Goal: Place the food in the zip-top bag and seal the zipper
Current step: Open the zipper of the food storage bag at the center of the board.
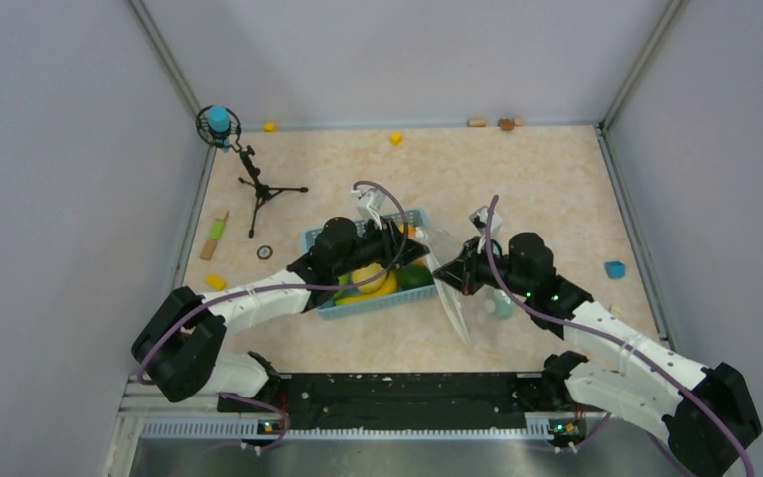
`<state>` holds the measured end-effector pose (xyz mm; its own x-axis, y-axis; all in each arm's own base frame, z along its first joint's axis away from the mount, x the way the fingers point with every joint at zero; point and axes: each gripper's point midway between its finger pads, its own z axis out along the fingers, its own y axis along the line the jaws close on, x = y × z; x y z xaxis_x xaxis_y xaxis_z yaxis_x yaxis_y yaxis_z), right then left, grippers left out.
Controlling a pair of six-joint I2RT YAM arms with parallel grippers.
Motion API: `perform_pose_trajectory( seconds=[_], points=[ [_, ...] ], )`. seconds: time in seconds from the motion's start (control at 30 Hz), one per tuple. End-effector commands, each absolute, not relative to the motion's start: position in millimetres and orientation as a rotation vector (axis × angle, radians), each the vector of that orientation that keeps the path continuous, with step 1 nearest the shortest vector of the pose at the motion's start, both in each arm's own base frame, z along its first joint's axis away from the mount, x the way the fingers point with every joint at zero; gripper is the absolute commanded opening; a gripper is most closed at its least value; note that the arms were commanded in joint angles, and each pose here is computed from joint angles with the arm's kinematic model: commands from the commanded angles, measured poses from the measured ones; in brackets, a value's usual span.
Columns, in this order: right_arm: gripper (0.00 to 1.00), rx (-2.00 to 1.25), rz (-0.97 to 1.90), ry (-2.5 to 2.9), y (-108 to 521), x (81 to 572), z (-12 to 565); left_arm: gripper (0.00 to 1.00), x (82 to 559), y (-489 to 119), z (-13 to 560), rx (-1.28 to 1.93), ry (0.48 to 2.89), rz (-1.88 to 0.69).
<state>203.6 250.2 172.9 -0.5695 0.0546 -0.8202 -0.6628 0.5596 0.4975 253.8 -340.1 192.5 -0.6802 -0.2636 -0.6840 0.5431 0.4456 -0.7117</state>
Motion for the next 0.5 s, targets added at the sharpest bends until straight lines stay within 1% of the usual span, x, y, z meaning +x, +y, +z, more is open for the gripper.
perform_pose_trajectory(
  seconds=[0.0, 0.23, 0.27, 0.3, 0.33, 0.37, 0.4, 0.43, 0.47],
  points=[
    [0.0, -0.525, 1.134, 1.853, 259.1, 198.3, 192.4, 0.32, 253.4, -353.3, 223.4, 0.299, 1.818, -1.392],
    [0.0, -0.515, 1.14, 1.85, 259.5, 199.1, 193.5, 0.32, 245.2, -359.2, 229.1, 0.326, 1.793, -1.455],
    [0.0, -0.513, 1.141, 1.85, 259.6, 198.9, 193.7, 0.28, 244.3, -360.1, 229.2, 0.328, 1.793, -1.459],
    [0.0, -0.512, 1.141, 1.851, 259.7, 199.1, 193.8, 0.22, 243.8, -360.9, 230.5, 0.33, 1.79, -1.462],
    [0.0, -0.509, 1.138, 1.852, 259.3, 199.5, 193.2, 0.15, 243.2, -361.1, 230.2, 0.332, 1.79, -1.464],
    [0.0, -0.503, 1.131, 1.856, 258.7, 200.5, 192.8, 0.02, 242.3, -361.4, 229.6, 0.333, 1.792, -1.466],
    [0.0, -0.49, 1.118, 1.863, 257.3, 202.5, 192.1, 0.0, 241.7, -361.6, 229.8, 0.335, 1.792, -1.466],
    [0.02, -0.472, 1.102, 1.874, 255.4, 204.8, 190.9, 0.0, 241.4, -361.1, 230.0, 0.336, 1.79, -1.465],
    [0.07, -0.449, 1.08, 1.89, 252.9, 207.5, 189.3, 0.0, 241.1, -360.1, 229.6, 0.334, 1.79, -1.458]
  ],
)
